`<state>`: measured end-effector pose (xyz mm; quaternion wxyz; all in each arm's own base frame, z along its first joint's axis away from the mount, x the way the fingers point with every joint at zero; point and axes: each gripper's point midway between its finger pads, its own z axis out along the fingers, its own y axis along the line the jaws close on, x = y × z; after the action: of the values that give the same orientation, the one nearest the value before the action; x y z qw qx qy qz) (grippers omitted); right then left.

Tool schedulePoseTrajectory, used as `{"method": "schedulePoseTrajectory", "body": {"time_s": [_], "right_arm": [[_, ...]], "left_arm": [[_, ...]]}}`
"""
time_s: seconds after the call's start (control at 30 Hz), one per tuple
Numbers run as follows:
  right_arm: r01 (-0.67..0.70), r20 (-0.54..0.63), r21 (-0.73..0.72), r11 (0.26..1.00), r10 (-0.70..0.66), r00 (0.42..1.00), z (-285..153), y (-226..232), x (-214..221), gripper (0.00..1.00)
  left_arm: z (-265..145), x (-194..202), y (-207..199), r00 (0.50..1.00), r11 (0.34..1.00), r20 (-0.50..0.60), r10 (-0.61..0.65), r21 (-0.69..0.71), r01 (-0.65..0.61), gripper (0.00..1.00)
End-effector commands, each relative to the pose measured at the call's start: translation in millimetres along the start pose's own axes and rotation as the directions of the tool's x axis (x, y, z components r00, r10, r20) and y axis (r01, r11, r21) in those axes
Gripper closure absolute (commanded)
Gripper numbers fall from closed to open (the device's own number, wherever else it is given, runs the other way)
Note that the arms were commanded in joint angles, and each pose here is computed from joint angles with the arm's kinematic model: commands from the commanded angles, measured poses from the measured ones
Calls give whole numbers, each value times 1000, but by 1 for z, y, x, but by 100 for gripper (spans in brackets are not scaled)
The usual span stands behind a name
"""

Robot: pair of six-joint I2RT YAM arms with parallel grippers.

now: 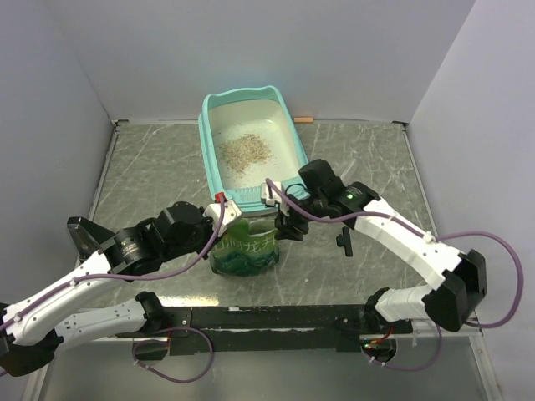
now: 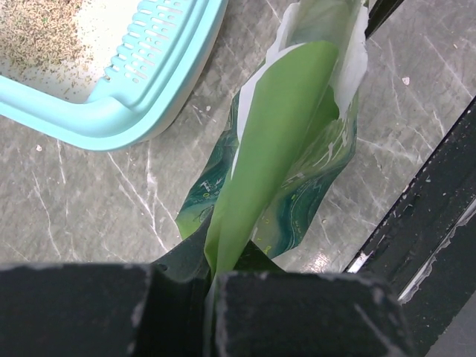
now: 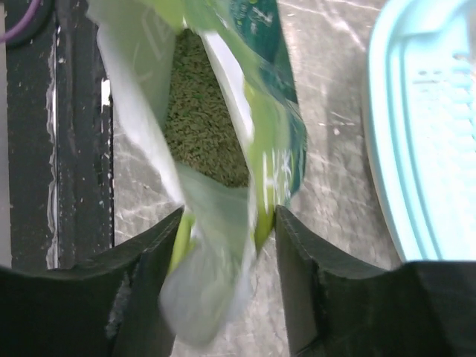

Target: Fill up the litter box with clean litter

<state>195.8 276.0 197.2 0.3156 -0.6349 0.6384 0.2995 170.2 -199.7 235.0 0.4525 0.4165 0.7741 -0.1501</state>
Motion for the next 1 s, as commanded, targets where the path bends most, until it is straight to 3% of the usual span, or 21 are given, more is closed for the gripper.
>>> {"method": "schedulePoseTrajectory", "body": {"time_s": [0.0,0.23,0.37,0.53,0.77,0.83,0.87,0.97], "right_arm": [[22,135,58,998,-30,990,-17,-5,-23,48],[12,283,-35,999,-2,959,-7,11,-33,48],[20,344,-80,997,9,939,-3,16,-38,54],[6,351,-107,994,32,936,3,15,-37,80],[-11,416,-75,997,41,908,-8,16,-30,85],[-33,426,-78,996,63,902,-7,18,-24,95],[-25,446,-62,998,50,894,-8,15,-27,100],[-58,441,-86,995,90,893,-5,19,-20,100]], "left_arm": [[-31,-66,14,971,999,238,-17,-44,28,99],[-30,-63,13,973,999,229,-27,-35,36,99],[-33,-61,13,973,998,230,-31,-38,41,99],[-35,-61,14,973,998,229,-35,-42,45,99],[-35,-60,17,973,997,226,-39,-59,53,99],[-33,-59,17,973,997,226,-38,-60,53,99],[-32,-58,17,974,997,224,-33,-58,47,98],[-27,-53,13,975,998,219,-37,-45,48,70]]}}
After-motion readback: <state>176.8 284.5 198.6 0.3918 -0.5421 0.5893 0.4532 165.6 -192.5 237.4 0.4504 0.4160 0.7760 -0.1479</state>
